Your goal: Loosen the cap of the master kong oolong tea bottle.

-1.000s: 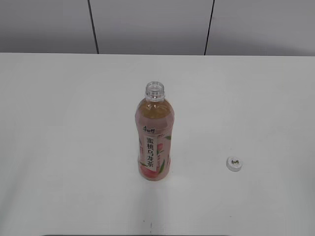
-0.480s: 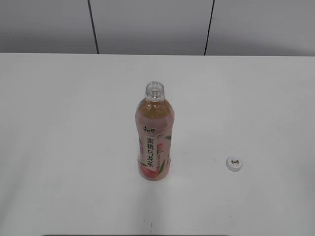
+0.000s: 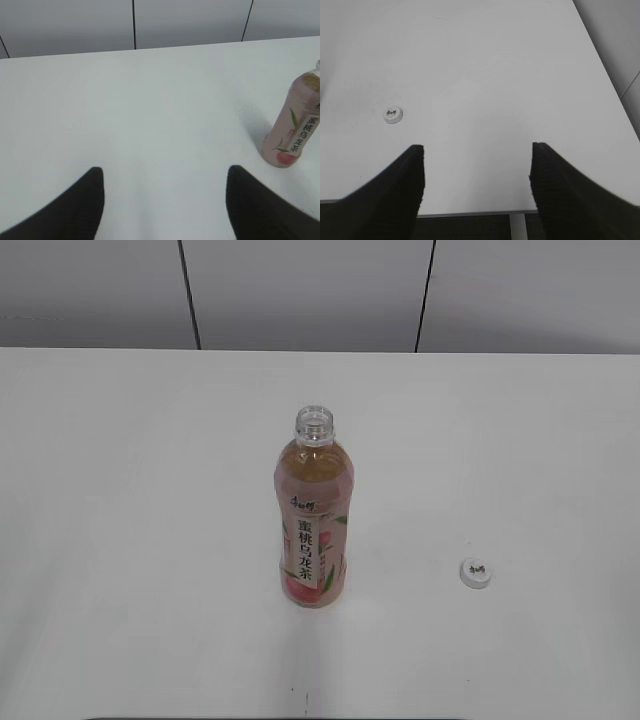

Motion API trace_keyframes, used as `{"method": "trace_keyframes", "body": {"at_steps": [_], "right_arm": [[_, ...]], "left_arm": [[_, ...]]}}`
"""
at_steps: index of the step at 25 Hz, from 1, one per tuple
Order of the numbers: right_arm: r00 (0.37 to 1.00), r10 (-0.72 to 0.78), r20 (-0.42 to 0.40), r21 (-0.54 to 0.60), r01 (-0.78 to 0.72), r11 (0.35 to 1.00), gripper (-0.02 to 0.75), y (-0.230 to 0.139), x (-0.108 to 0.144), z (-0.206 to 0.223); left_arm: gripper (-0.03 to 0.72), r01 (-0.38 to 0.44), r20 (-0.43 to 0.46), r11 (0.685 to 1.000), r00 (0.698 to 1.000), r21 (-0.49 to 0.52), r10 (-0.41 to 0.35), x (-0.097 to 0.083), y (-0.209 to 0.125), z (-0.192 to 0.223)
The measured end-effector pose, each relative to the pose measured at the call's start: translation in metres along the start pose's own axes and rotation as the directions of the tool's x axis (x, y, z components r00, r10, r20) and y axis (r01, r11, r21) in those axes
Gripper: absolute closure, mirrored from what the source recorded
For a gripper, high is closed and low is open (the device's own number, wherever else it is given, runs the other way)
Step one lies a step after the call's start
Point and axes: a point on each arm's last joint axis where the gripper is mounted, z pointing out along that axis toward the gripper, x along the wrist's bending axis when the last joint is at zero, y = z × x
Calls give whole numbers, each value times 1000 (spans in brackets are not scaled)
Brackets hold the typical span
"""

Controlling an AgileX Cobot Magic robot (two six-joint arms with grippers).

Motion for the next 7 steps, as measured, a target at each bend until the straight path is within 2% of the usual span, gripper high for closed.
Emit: {"method": "trace_keyframes", "body": {"at_steps": [7], "right_arm": [[1000,0,0,0,0,1000,236,0,0,0]], "left_arm": [[223,0,0,1000,1000,0,0,0,0,0]]}}
